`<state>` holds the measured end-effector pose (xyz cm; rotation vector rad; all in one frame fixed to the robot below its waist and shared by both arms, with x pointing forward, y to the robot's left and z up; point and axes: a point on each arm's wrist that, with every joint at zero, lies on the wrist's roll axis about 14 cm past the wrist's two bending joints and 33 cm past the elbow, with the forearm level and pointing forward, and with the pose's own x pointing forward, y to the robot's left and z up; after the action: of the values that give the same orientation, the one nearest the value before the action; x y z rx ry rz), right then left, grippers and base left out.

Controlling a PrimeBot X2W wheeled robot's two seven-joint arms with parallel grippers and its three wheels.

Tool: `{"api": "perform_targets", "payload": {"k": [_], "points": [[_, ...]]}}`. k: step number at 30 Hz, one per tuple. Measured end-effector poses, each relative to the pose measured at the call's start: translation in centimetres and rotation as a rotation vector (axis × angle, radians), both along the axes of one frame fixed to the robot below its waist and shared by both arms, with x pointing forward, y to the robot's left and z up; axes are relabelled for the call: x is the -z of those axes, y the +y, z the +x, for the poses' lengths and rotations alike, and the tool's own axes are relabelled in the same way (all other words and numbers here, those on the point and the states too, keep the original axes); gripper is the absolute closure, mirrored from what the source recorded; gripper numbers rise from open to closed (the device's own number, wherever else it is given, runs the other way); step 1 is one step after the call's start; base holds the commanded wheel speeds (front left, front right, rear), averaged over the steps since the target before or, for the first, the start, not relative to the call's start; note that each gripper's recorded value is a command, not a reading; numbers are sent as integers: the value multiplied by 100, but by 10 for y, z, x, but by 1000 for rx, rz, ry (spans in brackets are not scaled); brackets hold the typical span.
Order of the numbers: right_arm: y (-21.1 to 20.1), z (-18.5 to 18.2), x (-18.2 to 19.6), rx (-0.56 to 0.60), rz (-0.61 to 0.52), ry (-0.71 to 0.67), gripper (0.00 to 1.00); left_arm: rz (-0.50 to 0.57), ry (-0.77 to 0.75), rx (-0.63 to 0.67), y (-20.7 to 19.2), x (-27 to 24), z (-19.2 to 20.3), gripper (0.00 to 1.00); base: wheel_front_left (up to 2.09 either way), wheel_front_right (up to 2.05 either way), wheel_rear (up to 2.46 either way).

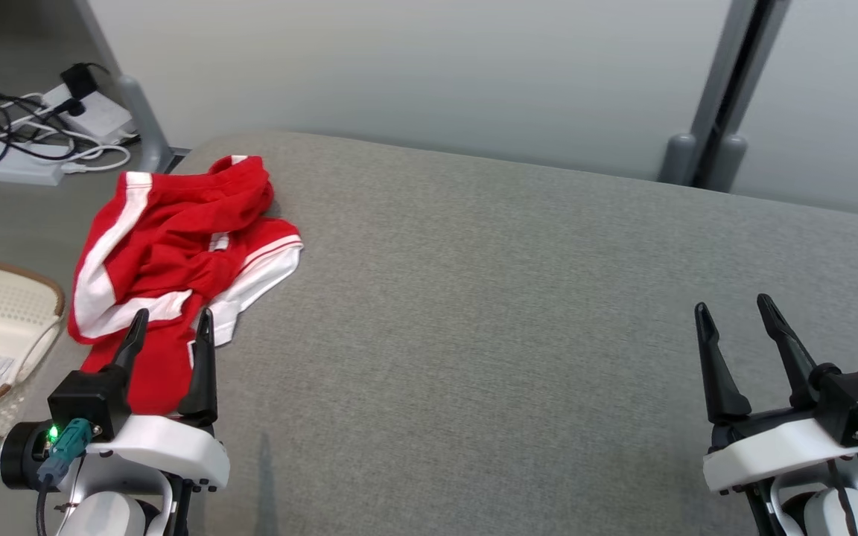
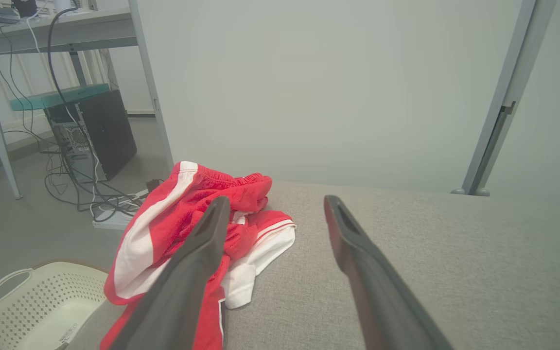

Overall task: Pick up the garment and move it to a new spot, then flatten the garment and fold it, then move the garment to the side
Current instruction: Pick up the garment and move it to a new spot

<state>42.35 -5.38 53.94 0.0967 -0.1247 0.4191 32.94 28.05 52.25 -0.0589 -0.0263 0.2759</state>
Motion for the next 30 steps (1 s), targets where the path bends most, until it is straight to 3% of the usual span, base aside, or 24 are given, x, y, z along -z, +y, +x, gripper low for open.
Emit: {"api": "perform_targets", "payload": {"k": [11,27,30], "points": [[61,1,0,-159,22,2,0,-5,2,-142,38,0,-40,0,0,0,0],[72,3,2,-187,36,11,0,4,5,-165,45,-3,-44,0,0,0,0],[74,5,4,-191,39,16,0,33,-61,-161,52,-32,-29,0,0,0,0]]}}
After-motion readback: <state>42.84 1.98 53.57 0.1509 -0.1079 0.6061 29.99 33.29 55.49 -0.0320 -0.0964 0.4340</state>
